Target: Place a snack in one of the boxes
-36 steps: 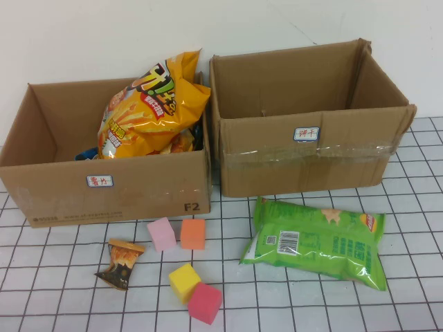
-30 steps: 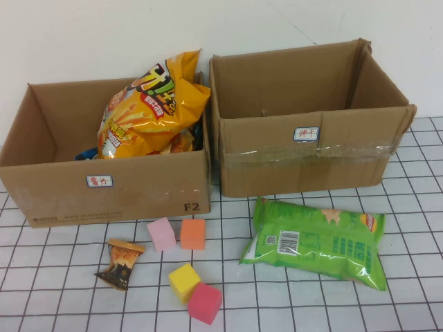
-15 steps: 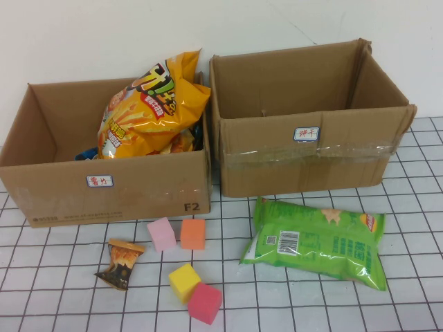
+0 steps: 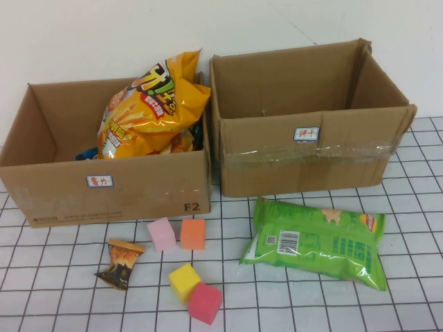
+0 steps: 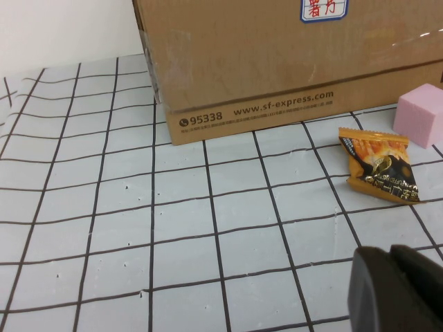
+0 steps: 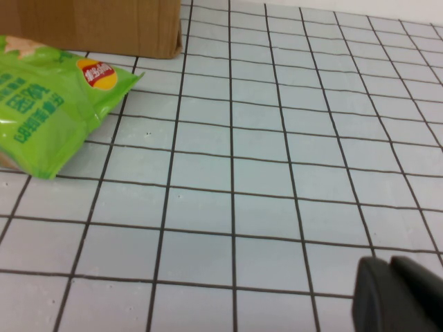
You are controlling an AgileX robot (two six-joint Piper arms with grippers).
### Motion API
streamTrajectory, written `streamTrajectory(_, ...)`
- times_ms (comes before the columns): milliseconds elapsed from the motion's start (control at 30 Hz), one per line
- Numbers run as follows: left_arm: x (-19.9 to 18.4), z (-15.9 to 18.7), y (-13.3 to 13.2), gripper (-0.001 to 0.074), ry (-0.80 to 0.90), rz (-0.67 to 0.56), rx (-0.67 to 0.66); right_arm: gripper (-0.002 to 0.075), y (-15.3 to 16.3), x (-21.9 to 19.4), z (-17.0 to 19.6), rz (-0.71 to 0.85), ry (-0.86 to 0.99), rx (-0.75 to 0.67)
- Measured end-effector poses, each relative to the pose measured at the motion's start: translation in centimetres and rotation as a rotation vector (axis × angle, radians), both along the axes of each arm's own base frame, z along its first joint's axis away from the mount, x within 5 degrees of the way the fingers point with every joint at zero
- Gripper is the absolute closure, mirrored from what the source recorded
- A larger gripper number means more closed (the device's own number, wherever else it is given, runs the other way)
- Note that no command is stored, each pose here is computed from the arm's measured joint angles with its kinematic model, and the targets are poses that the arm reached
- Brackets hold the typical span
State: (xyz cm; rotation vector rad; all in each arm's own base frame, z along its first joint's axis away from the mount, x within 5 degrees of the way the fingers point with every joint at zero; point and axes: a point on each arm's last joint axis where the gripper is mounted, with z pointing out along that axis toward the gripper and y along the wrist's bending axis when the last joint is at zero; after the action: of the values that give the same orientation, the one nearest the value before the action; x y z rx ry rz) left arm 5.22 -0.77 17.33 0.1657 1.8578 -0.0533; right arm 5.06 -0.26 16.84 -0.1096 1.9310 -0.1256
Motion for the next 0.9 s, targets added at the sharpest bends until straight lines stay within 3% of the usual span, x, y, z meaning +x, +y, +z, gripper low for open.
streamTrajectory(333,0.2,0.6,0.1,0.0736,-0.085,0.002,0.021,0.0725,0.0,0.2,0.2,0.003,-0.052,-0.001)
streamTrajectory(733,-0.1,5.7,0.5,0.0736,-0.656,0.05,-0.032,0.0725,0.3,-0.1,6.6,0.032,-0.774,-0.001)
streamTrajectory(900,-0.6,6.8,0.6,0.0736,-0.782,0.061,-0.051,0.0725,-0.1,-0.6,7.4,-0.004,-0.882,0.1)
